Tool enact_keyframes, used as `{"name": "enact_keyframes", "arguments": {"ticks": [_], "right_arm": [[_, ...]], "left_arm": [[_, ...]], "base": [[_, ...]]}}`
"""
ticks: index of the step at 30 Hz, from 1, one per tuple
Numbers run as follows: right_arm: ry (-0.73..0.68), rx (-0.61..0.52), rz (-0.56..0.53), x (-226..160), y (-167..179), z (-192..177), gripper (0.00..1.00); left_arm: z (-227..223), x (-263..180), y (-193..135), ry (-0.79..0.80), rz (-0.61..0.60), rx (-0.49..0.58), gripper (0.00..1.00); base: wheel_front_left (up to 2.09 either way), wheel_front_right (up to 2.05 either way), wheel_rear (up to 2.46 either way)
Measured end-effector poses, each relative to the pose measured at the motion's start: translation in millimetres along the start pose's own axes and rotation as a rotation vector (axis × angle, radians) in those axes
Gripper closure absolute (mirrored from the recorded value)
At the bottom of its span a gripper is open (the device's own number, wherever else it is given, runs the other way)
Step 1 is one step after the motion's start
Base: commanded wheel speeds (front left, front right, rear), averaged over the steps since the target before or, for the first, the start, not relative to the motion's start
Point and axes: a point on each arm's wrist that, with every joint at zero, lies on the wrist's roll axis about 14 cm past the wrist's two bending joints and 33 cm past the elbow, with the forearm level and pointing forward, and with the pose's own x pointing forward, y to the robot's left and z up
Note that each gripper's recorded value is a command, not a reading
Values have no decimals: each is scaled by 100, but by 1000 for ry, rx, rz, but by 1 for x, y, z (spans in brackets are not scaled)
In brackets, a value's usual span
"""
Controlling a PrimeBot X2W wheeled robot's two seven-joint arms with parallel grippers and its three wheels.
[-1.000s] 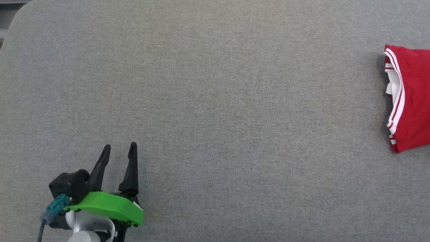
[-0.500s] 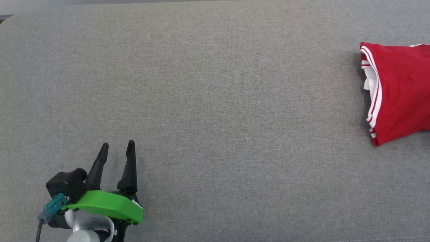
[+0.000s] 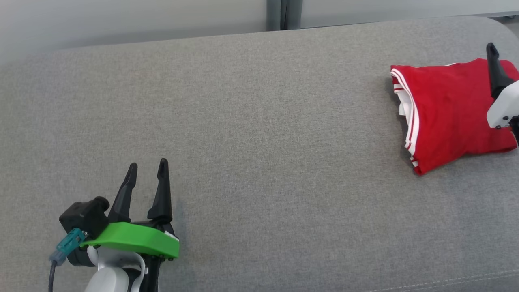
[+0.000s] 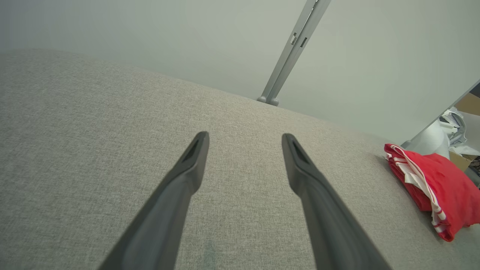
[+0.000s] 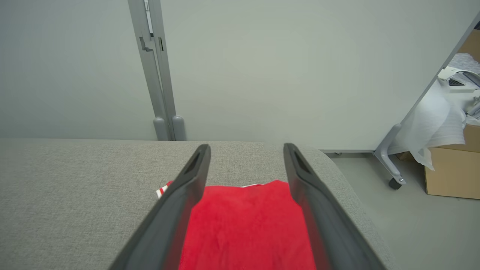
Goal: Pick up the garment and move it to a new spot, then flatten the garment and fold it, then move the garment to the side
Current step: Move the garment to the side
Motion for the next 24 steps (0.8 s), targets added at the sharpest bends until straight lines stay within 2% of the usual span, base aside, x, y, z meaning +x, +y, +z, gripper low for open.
{"name": "enact_keyframes", "arguments": {"ticks": [4,7,20,24], "right_arm": [[-95,58,-19,-14,0,16,0],[-126,92,-45,-29,-1,12,0],[-187,234,4,-75,52,1,0],[-178,233,30,-86,70,-7,0]], "left_arm": [[13,1,-11,-57,-34,9,0],[17,0,-17,-80,-53,57,0],[19,-15,-22,-96,-63,112,0],[15,-22,-16,-84,-45,119,0]], "base": [[0,0,0],[0,0,0],[0,0,0],[0,0,0]]}}
